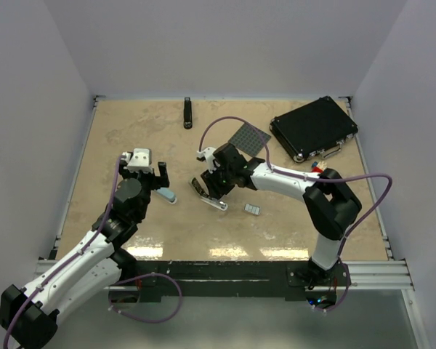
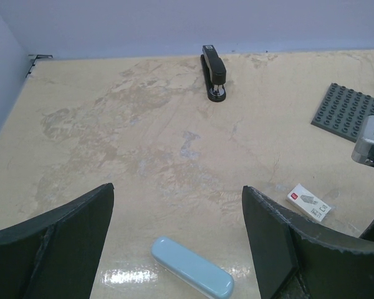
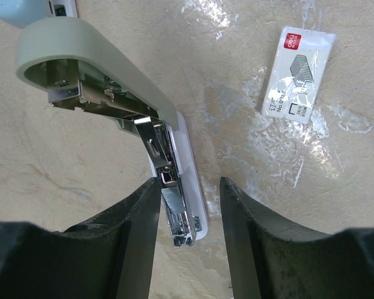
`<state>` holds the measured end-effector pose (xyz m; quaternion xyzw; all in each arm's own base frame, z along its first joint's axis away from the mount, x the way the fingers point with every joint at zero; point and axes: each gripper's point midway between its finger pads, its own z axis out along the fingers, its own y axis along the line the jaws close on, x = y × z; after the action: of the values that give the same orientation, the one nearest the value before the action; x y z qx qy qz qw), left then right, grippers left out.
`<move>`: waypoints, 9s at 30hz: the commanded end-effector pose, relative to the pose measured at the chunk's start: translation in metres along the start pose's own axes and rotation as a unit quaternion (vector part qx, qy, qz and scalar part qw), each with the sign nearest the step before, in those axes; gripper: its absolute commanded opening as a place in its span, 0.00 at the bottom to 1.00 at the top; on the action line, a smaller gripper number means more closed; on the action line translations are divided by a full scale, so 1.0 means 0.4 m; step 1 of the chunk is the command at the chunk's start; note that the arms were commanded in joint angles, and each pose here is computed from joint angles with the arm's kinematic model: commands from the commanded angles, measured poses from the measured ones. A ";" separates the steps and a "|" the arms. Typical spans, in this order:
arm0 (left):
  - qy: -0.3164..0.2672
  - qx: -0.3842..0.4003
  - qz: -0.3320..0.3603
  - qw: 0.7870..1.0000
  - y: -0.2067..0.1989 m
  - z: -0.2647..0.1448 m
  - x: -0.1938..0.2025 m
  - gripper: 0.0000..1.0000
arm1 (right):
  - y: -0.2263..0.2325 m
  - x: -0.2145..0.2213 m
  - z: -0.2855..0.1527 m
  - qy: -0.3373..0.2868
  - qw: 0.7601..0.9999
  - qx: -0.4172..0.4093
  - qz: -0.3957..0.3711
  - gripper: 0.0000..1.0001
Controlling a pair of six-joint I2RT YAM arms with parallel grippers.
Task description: Load the staples into the stapler
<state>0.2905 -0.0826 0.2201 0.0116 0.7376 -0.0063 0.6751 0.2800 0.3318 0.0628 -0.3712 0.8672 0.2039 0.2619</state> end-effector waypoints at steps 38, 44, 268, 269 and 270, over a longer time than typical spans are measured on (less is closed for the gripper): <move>0.109 0.214 -0.045 0.970 -0.256 0.040 0.094 0.88 | 0.054 0.048 -0.074 -0.118 0.993 0.001 0.025 0.47; 0.136 0.238 -0.042 0.961 -0.292 0.053 0.134 0.87 | 0.034 0.063 -0.051 -0.136 0.990 0.033 0.027 0.47; -0.091 -0.194 -0.229 0.950 0.245 -0.191 -0.138 1.00 | -0.295 0.142 -0.999 -0.488 0.733 0.381 0.281 0.97; -0.088 -0.191 -0.229 0.951 0.242 -0.189 -0.135 1.00 | -0.294 0.144 -1.001 -0.489 0.732 0.381 0.281 0.97; -0.086 -0.191 -0.231 0.950 0.240 -0.189 -0.133 1.00 | -0.291 0.144 -1.001 -0.489 0.733 0.380 0.280 0.97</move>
<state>0.2217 0.0169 0.2793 -0.2722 0.6485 -0.0056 0.7109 0.2147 0.0068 0.3207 0.1723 0.6927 0.0741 0.6964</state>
